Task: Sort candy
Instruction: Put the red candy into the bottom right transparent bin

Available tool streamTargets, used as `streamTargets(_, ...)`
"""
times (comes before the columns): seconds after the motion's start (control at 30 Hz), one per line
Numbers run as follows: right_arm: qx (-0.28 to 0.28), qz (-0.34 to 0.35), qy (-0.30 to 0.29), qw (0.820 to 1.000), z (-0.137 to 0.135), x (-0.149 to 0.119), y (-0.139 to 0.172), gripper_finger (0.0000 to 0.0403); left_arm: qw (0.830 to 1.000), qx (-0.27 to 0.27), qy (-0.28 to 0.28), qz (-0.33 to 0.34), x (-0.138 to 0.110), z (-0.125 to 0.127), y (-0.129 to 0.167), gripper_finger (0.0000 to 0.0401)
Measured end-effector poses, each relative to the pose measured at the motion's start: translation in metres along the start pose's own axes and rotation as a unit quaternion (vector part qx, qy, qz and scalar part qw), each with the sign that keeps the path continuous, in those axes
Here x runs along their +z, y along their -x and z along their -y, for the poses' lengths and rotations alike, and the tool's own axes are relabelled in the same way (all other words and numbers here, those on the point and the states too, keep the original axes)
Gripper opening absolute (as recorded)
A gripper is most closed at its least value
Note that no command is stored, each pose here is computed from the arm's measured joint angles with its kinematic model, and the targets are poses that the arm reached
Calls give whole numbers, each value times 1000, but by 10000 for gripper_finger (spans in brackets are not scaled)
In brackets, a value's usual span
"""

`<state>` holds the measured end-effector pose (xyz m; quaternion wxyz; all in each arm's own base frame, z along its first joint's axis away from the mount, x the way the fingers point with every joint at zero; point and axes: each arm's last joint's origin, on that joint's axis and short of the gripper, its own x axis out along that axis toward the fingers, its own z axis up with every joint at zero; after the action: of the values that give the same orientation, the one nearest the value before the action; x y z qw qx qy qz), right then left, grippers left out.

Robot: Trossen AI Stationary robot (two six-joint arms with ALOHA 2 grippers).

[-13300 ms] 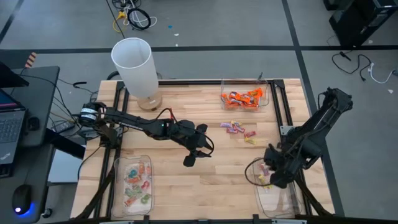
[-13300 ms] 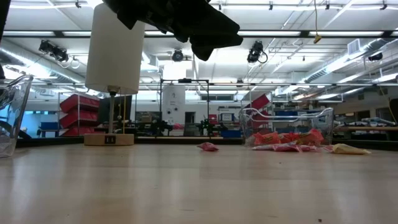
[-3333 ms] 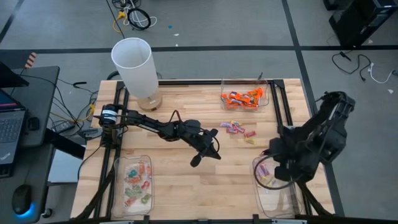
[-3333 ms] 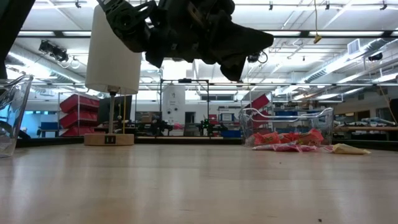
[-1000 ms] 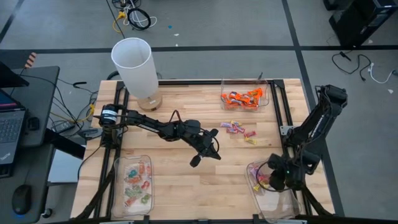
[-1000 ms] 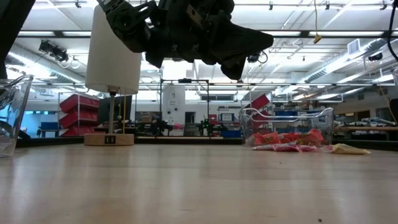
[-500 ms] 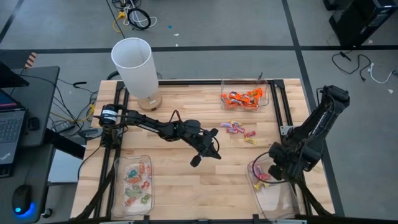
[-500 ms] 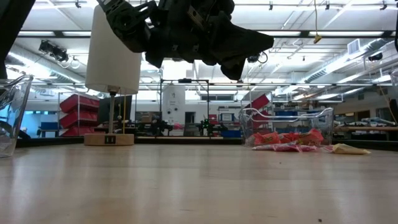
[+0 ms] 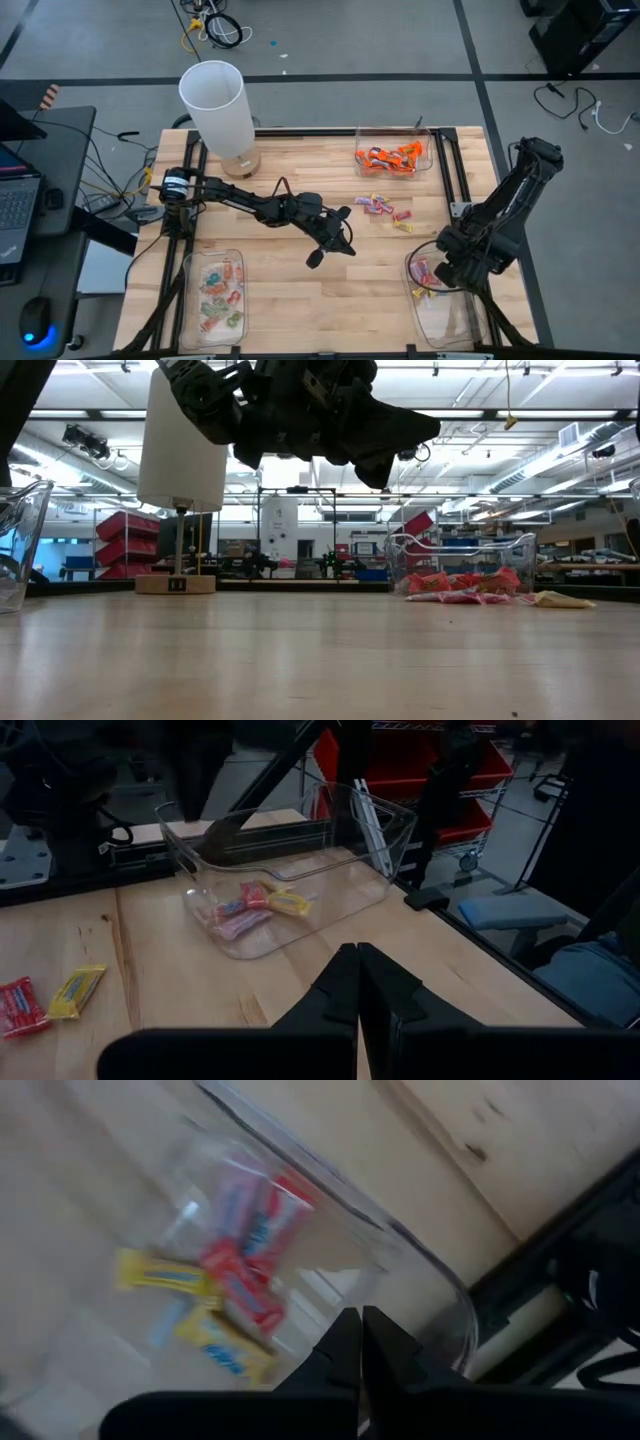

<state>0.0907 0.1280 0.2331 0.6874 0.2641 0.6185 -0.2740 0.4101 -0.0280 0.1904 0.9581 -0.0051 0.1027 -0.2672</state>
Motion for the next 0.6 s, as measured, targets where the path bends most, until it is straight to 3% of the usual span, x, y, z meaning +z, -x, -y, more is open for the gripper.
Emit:
streamTargets(0.1,24,19,4,1000,-5,2,19,1,1000,28,0,-1,0,-2,0,3)
streamTargets(0.3,52,65,21,996,-6,9,58,1,981,191,9,-6,5,-24,7,3)
streamTargets(0.6,58,219,71,971,-1,29,96,0,953,293,53,-55,9,-59,23,4)
